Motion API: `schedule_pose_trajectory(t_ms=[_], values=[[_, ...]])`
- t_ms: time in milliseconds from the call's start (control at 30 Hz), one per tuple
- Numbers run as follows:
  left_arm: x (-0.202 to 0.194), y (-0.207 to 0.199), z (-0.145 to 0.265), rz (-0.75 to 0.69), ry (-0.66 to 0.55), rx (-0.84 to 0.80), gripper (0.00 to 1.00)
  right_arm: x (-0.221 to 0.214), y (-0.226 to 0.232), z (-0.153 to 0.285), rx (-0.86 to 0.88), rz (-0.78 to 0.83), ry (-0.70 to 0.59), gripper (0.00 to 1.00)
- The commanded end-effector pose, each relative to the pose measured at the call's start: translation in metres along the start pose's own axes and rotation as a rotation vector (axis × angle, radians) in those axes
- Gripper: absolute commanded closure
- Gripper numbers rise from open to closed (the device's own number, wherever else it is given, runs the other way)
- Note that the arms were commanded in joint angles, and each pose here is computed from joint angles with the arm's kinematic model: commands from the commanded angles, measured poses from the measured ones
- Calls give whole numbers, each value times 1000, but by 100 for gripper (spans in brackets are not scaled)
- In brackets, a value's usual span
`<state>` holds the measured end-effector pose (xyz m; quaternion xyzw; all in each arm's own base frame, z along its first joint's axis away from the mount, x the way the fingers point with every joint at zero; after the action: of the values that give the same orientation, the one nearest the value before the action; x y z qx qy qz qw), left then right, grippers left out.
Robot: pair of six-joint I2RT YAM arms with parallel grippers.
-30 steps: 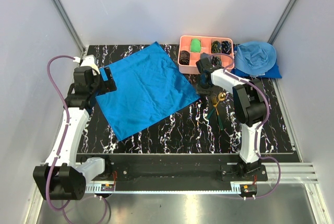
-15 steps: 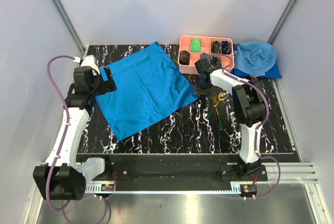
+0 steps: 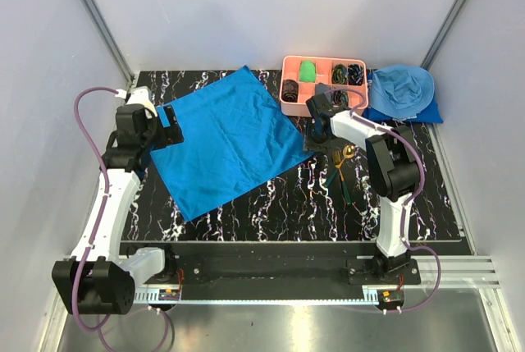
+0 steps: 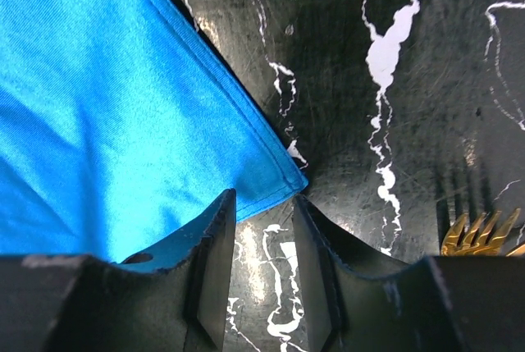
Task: Fold the napkin, place the utensils inside, and roll it up
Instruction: Fold the napkin
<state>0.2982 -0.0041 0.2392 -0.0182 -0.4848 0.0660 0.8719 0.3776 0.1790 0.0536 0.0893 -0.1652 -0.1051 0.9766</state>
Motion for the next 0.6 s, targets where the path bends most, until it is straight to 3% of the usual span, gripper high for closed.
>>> schedule_pose_trajectory(t_ms=[0, 567], values=[[22, -4, 8, 6, -82, -22, 1, -21, -3, -2, -15, 2, 61, 58], [22, -1, 9, 3, -89, 0, 1, -14, -12, -17, -102, 17, 37, 60]])
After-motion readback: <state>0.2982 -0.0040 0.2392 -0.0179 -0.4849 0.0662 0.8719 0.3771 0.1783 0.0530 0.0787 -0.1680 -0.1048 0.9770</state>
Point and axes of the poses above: each gripper's point midway between its finger pads, its own z axis back along the fingers, its own y axis along the line the jaws close on, x = y × z, the point moved 4 cm from there along z, back along the fingers, and after that the axes turned 5 degrees about -z, right-handed, at the moved point
